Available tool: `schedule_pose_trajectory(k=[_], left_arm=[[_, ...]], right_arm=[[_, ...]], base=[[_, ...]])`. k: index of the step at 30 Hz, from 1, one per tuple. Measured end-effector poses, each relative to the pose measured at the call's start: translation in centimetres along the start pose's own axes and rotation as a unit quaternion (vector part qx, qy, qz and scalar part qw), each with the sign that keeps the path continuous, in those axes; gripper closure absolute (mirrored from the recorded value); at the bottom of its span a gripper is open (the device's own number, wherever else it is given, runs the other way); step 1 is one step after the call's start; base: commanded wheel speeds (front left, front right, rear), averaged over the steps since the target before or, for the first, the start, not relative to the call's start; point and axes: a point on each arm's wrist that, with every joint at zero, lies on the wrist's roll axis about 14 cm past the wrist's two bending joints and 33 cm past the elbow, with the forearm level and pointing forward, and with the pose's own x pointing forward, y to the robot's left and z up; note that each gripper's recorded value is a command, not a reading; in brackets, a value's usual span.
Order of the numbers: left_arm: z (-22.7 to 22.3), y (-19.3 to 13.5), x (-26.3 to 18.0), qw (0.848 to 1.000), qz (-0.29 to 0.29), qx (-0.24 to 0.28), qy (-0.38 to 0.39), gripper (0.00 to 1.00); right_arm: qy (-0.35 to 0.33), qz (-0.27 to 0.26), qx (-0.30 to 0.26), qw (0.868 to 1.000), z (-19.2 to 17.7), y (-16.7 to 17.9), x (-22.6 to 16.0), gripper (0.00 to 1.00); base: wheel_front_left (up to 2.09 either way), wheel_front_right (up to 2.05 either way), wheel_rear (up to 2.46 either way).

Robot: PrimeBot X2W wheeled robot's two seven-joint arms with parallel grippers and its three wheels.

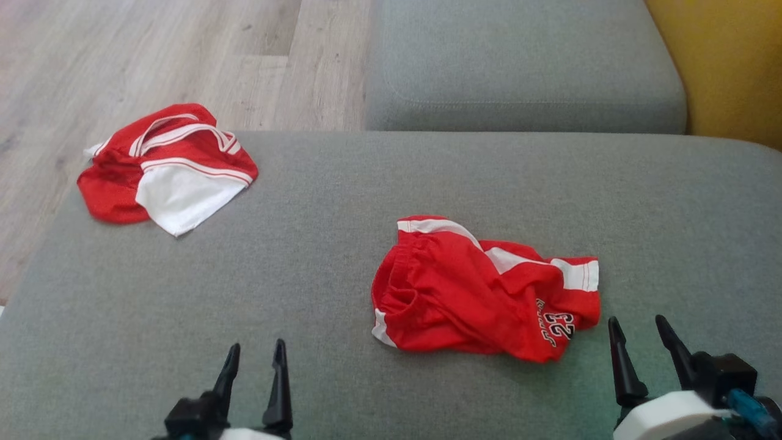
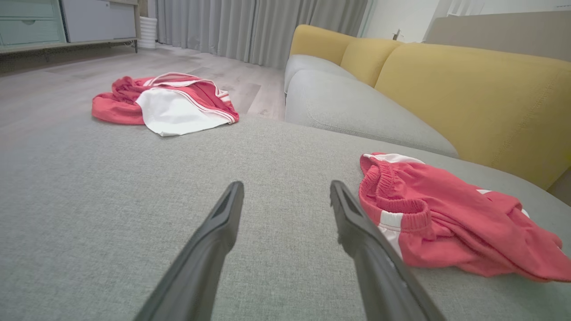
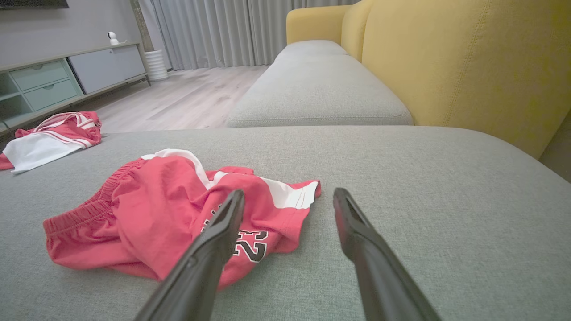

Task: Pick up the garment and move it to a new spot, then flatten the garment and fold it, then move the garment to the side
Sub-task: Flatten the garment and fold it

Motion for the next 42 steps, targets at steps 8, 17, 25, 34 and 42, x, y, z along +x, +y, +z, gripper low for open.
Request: schedule_pose_trajectory(k=[8,17,25,34,42], left_arm=[[1.9,-5.0,4.2,0.996,-0.086,0.031,0.023,0.00],[1.0,-9.7,10.9,0.978,-0.141,0.053,0.141,0.00],[-1.9,-12.3,15.4,0.959,-0.163,0.035,0.229,0.00],[-6.0,-14.3,16.8,0.938,-0.165,0.013,0.306,0.00],[-6.0,-13.7,18.3,0.943,-0.144,0.002,0.300,0.00]], right_arm=[[0.017,-0.005,-0.008,1.000,-0.6,-0.4,0.7,0.00],[0.019,-0.002,-0.019,1.000,0.3,-0.4,3.0,0.00],[0.016,-0.017,-0.023,0.999,1.0,-1.7,5.1,0.00],[0.042,-0.054,-0.019,0.997,-0.8,-4.2,4.4,0.00],[0.047,-0.064,-0.018,0.997,-1.4,-4.8,4.2,0.00]], base=[[0.00,0.00,0.00],[0.00,0.00,0.00],[0.00,0.00,0.00],[0.00,0.00,0.00],[0.00,0.00,0.00]])
